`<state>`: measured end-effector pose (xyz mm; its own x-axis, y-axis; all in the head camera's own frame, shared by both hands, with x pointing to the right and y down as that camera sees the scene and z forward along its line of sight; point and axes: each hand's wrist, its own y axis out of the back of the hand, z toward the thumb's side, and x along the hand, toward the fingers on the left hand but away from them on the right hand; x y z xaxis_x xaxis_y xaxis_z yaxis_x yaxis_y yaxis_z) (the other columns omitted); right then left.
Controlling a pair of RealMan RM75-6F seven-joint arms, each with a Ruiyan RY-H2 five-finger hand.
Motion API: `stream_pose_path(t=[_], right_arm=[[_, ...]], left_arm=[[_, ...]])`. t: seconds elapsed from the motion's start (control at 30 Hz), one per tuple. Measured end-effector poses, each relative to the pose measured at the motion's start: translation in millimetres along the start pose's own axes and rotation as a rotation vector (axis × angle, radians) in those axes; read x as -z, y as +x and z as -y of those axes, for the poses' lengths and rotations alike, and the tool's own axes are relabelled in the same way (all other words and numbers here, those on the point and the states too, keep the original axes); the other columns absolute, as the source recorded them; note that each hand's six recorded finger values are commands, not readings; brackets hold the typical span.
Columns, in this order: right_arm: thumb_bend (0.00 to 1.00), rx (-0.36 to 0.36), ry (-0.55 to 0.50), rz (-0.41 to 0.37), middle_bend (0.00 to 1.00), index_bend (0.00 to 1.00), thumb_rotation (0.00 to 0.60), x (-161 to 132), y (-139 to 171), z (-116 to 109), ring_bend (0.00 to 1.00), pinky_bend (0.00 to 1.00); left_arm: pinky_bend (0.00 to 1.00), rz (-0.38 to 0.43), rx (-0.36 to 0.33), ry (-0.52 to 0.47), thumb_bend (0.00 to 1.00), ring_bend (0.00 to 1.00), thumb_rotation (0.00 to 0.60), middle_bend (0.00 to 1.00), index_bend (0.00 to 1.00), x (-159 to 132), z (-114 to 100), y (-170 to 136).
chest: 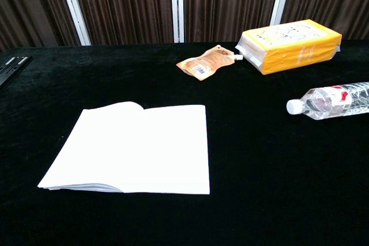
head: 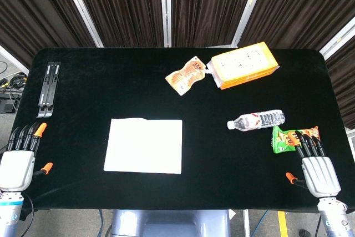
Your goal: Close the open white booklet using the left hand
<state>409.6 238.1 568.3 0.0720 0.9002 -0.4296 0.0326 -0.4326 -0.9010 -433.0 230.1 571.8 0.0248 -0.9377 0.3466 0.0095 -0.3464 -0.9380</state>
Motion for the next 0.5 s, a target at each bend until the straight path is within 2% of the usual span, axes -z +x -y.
stream_pose_path(t=[0.4,0.5], right_arm=[[0.05,-0.004,0.001,0.001,0.00,0.00,0.600,0,1,1,0.00,0.00],[0.05,-0.006,-0.003,0.004,0.00,0.00,0.600,1,1,1,0.00,0.00]], left_arm=[[0.00,0.044,0.052,0.008,0.05,0.00,0.600,0.00,0.00,-11,12,-3],[0.00,0.077,0.079,0.014,0.11,0.00,0.600,0.00,0.00,-20,20,-4]])
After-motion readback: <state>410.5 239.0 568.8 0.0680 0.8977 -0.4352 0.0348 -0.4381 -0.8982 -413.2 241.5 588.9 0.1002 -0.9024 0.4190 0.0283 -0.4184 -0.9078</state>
